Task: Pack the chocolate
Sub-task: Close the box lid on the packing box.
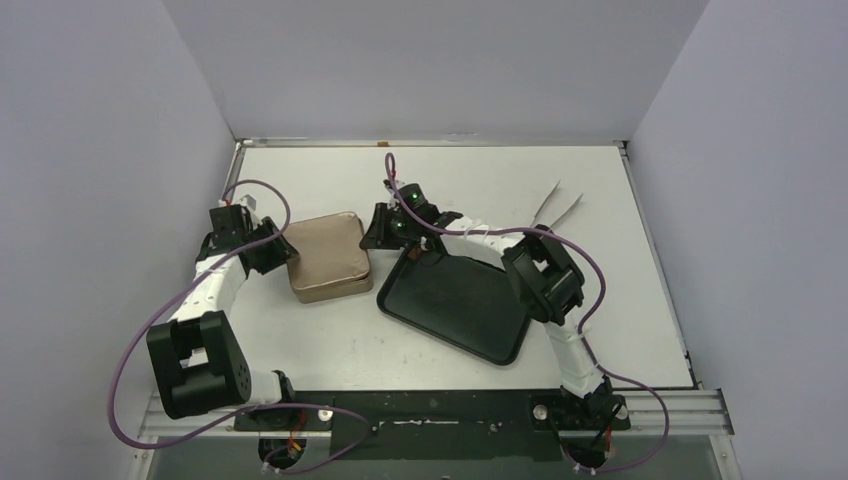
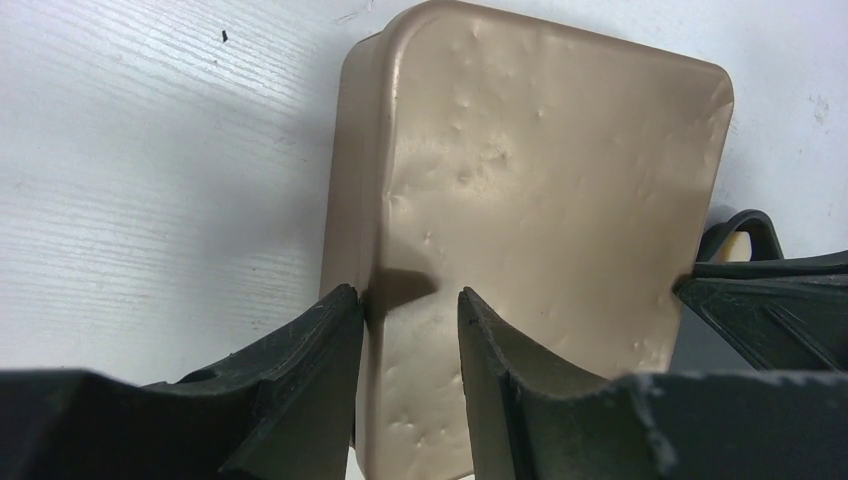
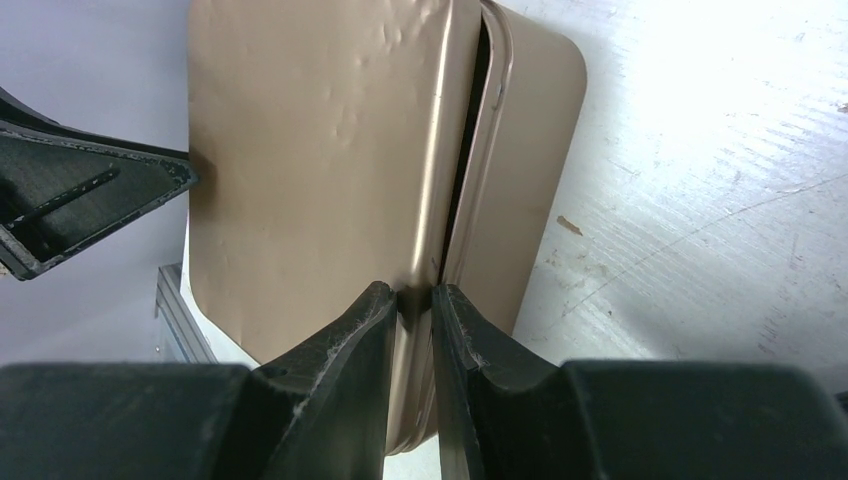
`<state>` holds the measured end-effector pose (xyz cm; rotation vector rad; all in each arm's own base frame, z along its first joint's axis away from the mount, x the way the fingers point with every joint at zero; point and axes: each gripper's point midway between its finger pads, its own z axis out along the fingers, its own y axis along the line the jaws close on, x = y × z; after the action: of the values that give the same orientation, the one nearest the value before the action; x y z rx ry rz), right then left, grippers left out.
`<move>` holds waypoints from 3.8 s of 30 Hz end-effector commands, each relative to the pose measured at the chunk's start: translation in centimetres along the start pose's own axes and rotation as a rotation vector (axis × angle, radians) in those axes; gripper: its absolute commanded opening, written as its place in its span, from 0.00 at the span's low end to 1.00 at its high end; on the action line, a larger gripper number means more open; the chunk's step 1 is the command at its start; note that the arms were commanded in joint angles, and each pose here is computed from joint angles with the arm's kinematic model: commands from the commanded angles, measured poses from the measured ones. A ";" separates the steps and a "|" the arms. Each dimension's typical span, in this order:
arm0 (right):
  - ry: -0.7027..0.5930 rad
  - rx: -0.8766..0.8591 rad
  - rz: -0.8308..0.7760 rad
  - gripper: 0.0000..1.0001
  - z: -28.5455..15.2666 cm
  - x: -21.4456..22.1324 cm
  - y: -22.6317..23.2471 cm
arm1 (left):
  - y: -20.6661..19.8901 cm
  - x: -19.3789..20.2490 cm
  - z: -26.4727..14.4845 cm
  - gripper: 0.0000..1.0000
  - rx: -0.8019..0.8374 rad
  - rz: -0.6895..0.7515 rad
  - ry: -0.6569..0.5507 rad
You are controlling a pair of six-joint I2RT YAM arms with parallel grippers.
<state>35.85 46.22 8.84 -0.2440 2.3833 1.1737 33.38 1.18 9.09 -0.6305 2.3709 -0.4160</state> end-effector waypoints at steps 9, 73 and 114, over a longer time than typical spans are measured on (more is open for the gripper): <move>-0.070 -0.167 -0.089 0.21 -2.5 -2.0 7.9 | -1.9 -2.5 -0.5 0.38 0.043 0.035 -0.053; -0.102 -0.095 -0.072 0.22 -2.1 -2.9 4.1 | -1.7 -2.3 0.8 0.39 0.043 0.045 -0.039; -0.061 -0.051 -0.049 0.23 -0.5 -1.9 2.7 | -2.4 -2.4 0.1 0.36 0.065 0.059 -0.043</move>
<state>35.42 46.01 8.73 -0.2575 2.3875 1.1255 34.05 1.06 8.17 -0.6023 2.4048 -0.3976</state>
